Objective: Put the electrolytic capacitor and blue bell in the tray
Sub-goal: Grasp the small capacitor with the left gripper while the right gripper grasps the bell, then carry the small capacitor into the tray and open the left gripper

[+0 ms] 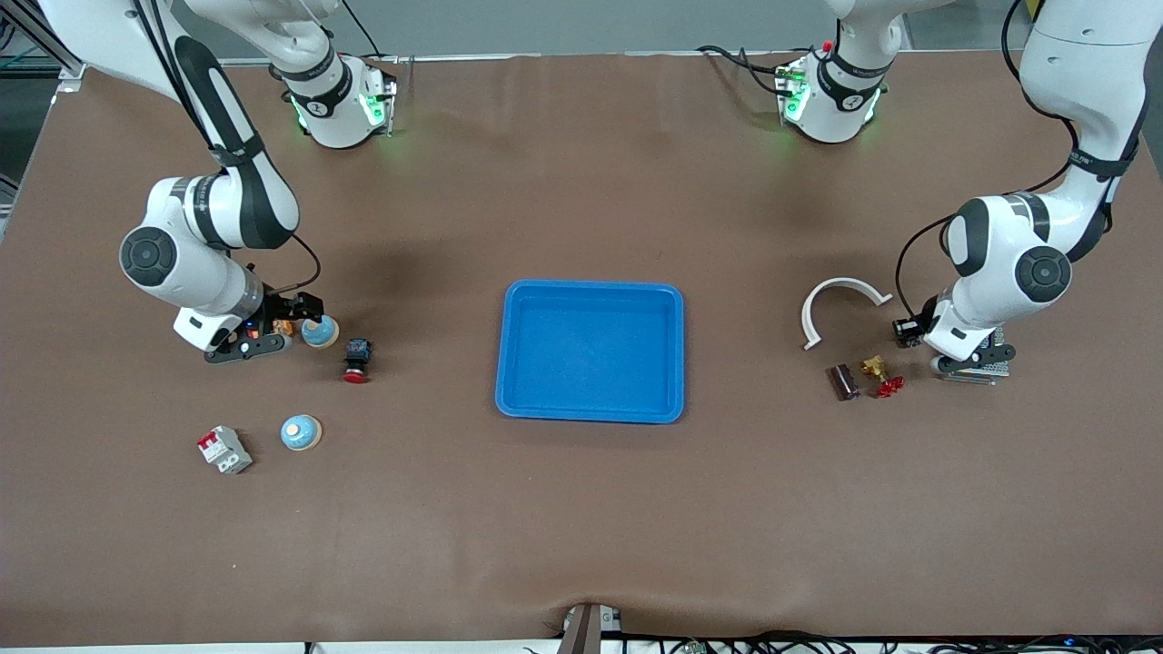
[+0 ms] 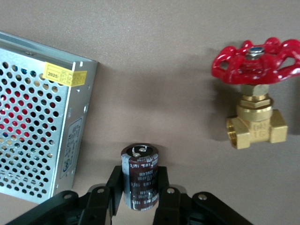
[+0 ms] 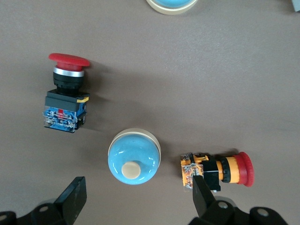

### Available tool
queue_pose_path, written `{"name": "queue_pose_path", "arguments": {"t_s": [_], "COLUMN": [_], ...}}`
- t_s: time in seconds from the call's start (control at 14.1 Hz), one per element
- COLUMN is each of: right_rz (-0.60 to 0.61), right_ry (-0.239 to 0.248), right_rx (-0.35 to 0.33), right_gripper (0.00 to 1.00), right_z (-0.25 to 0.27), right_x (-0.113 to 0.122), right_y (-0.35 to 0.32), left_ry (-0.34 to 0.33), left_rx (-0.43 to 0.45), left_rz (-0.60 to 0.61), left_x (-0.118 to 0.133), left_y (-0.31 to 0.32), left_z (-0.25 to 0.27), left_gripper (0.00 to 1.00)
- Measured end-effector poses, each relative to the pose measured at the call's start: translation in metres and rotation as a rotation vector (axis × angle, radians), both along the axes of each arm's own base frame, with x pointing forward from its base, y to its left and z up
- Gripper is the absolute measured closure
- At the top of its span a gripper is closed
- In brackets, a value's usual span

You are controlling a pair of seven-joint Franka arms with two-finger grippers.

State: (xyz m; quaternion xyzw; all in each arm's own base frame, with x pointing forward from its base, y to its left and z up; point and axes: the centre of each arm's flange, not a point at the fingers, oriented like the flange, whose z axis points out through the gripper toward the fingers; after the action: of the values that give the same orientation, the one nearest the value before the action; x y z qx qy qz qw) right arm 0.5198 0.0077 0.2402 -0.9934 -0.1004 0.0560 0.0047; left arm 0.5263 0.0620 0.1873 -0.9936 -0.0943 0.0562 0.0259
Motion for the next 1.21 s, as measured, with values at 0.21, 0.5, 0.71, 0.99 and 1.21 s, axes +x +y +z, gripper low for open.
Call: {"name": "queue_pose_path", "arguments": {"t_s": [0.21,0.5,0.71,0.99,1.21], "right_rz": [0.005,0.025,0.026,0.043,0.047], "right_ry": [-0.01,-0.011,-0.009,-0.005,0.001], "right_rx": [0.001,0.001,0.001,0.003,0.003], "right_gripper": [0.0,0.0,0.0,0.0,0.0], "right_z": [-0.013,-0.032,-0.036,-0.039,-0.042], "right_x": [0.001,0.0,0.0,0.0,-0.001], "right_y": [0.002,0.013,0.013,0.012,0.012], "left_ry": [0.024,0.039,0.044,0.018,0.024], "left_rx": [0.007,0.019,0.034,0.035,0.019], "left_rz": [0.013,0.014,0.067,0.143,0.192], "left_x": [0.009,0.019,0.022,0.016,0.015], "left_y": [-0.024,-0.106,-0.185,-0.281,-0.343], "left_z": [0.022,0.079,0.115,0.127,0.115], "left_gripper": [0.67,0.67,0.67,0.67,0.67]}}
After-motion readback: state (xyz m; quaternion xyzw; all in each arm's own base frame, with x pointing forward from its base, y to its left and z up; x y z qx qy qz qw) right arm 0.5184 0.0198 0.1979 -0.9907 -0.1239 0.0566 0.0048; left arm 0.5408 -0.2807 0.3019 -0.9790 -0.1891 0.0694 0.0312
